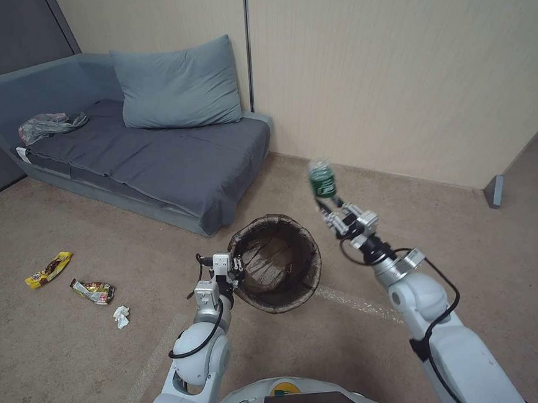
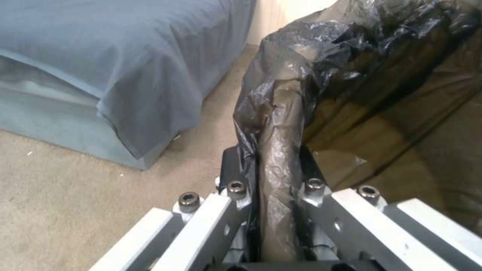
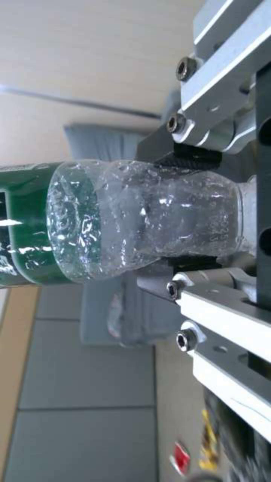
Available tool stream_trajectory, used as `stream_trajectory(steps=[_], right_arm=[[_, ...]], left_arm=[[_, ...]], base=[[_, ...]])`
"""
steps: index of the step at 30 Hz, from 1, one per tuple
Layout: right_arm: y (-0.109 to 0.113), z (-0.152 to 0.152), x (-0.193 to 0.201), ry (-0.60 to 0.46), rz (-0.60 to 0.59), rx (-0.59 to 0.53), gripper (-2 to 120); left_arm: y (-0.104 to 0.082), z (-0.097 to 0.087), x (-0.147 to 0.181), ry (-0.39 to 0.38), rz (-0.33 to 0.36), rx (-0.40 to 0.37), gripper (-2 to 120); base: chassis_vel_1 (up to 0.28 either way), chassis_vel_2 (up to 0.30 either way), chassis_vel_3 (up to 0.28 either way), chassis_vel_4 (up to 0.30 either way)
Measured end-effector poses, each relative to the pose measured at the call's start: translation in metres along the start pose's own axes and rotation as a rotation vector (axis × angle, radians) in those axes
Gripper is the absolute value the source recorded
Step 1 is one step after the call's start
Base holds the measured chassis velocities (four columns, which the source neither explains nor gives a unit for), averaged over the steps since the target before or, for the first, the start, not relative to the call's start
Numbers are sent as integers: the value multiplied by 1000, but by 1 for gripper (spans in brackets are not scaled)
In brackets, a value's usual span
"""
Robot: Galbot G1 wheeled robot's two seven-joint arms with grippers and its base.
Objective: Pick up the trash bin, then pick up the garbage from the floor and place it into the trash bin.
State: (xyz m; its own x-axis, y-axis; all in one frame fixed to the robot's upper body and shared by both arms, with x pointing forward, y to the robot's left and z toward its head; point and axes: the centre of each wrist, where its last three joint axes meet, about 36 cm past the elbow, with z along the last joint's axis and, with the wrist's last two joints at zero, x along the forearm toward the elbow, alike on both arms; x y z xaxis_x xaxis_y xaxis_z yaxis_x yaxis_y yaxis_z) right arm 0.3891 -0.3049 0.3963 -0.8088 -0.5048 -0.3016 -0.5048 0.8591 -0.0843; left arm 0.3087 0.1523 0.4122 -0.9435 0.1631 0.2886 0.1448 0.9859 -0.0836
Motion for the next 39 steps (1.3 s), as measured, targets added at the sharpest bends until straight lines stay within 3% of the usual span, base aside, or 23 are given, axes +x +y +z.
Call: stream_trajectory(steps=[1,4,12,23,37,39], right_arm=[[38,-6,-2,6,-141,-26,30],[67,1,0,55,-281,-44,30],[83,18,13,122,-352,-45,30],[94,48,25,180,-337,-58,30],[98,56,27,194,-307,-55,82],[98,56,27,193,-307,-54,85]], left_arm=[[-1,0,0,3,1,7,3],[0,-2,0,1,2,13,3],[0,-5,0,-7,-2,17,3],[-4,-6,0,-11,5,23,3],[-4,-8,0,-6,15,50,3],[-4,-8,0,-6,16,52,3]], base=[[0,0,0,0],[0,0,0,0],[0,0,0,0],[0,0,0,0],[0,0,0,0],[0,0,0,0]])
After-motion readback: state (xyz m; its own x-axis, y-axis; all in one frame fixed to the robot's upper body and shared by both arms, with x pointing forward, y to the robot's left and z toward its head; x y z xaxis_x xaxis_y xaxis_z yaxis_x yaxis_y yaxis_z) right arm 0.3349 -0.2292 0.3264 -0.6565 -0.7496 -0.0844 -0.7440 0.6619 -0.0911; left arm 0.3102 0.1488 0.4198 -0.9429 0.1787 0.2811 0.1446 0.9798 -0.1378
